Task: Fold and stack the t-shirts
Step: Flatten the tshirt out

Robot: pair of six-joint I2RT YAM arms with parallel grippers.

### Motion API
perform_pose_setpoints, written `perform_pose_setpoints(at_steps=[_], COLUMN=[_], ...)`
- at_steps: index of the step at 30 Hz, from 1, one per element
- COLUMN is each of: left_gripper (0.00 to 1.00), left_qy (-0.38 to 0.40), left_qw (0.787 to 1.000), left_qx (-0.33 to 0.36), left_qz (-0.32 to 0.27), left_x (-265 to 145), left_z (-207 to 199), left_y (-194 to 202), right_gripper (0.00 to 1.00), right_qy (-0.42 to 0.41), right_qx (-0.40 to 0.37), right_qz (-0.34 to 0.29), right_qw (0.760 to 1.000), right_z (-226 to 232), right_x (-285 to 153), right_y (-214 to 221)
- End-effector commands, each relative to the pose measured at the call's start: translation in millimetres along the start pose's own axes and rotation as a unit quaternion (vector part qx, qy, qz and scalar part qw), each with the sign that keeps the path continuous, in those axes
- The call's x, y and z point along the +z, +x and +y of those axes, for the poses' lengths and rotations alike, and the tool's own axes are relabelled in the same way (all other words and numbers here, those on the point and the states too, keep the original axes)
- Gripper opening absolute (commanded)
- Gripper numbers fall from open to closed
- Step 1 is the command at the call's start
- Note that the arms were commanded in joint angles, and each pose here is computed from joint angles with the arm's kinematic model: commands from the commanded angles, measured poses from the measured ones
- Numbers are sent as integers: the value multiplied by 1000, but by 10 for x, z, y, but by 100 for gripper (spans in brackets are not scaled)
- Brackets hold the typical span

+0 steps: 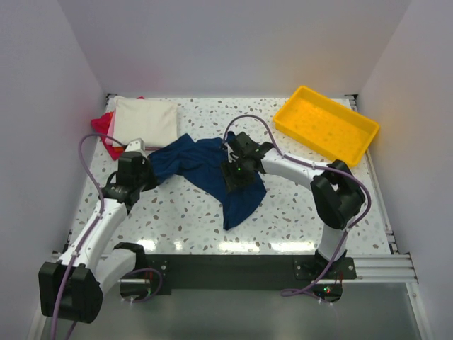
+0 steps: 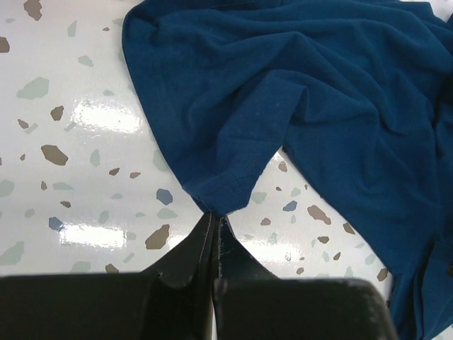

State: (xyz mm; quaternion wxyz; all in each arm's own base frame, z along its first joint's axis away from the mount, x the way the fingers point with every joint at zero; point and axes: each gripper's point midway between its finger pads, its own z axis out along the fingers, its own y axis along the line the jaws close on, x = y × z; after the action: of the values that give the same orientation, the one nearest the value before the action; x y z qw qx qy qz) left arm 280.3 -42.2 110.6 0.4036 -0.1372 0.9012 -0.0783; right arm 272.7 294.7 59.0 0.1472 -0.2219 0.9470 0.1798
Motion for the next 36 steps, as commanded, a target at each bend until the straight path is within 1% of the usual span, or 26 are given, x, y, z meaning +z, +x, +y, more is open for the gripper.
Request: perform_pose_setpoints(at_steps=[1,3,5,6,11,14,15,16,23,26,27,29,31,32,33,34,35,36], left_gripper=[0,0,0,0,0,0,0,0,0,0,0,0,0,0,0,0,0,0], left_qy=[8,5,3,3,0,2,2,1,-1,-4,-8,-19,-28,-41,-49,-50,-61,-64], left_qw=[1000,1000,1000,1000,1000,1000,1000,1000,1000,1000,999,999,998,997,996,994,993,992], left_qx=[9,8,8,8,6,4,5,5,5,4,3,0,1,2,5,3,7,12], left_qz=[-21,-21,-24,-26,-24,-27,-27,-27,-26,-29,-32,-44,-55,-70,-78,-101,-99,-108], left_x=[-57,-63,-78,-83,-88,-94,-96,-93,-92,-93,-97,-101,-106,-117,-120,-184,-128,-130], left_z=[-40,-25,-18,-14,15,8,6,11,24,31,44,60,62,53,57,0,12,9], left_y=[-120,-120,-126,-134,-77,-84,-91,-90,-75,-90,-106,-197,-320,-504,-611,-863,-943,-1071], right_gripper=[59,57,55,52,45,35,30,28,22,8,1,0,0,0,0,0,0,0], right_qy=[-24,-40,-49,-49,-57,-55,-55,-55,-42,-28,-25,-20,-13,-10,-8,-8,-5,2], right_qx=[-41,-53,-61,-61,-70,-69,-69,-67,-71,-69,-70,-61,-46,-35,-17,-8,3,19], right_qz=[-23,4,18,21,27,41,45,52,73,77,64,47,2,-8,-37,-63,-80,-112], right_qw=[999,998,997,997,996,995,995,995,994,994,995,997,999,999,999,998,997,994], right_z=[82,98,112,101,113,91,91,77,-21,-66,-50,-57,-120,-160,-277,-321,-394,-545], right_x=[-12,73,85,87,27,89,106,124,235,222,155,17,-255,-377,-554,-766,-890,-1101], right_y=[-168,-56,20,37,117,172,178,200,331,338,257,148,-153,-228,-435,-554,-647,-827])
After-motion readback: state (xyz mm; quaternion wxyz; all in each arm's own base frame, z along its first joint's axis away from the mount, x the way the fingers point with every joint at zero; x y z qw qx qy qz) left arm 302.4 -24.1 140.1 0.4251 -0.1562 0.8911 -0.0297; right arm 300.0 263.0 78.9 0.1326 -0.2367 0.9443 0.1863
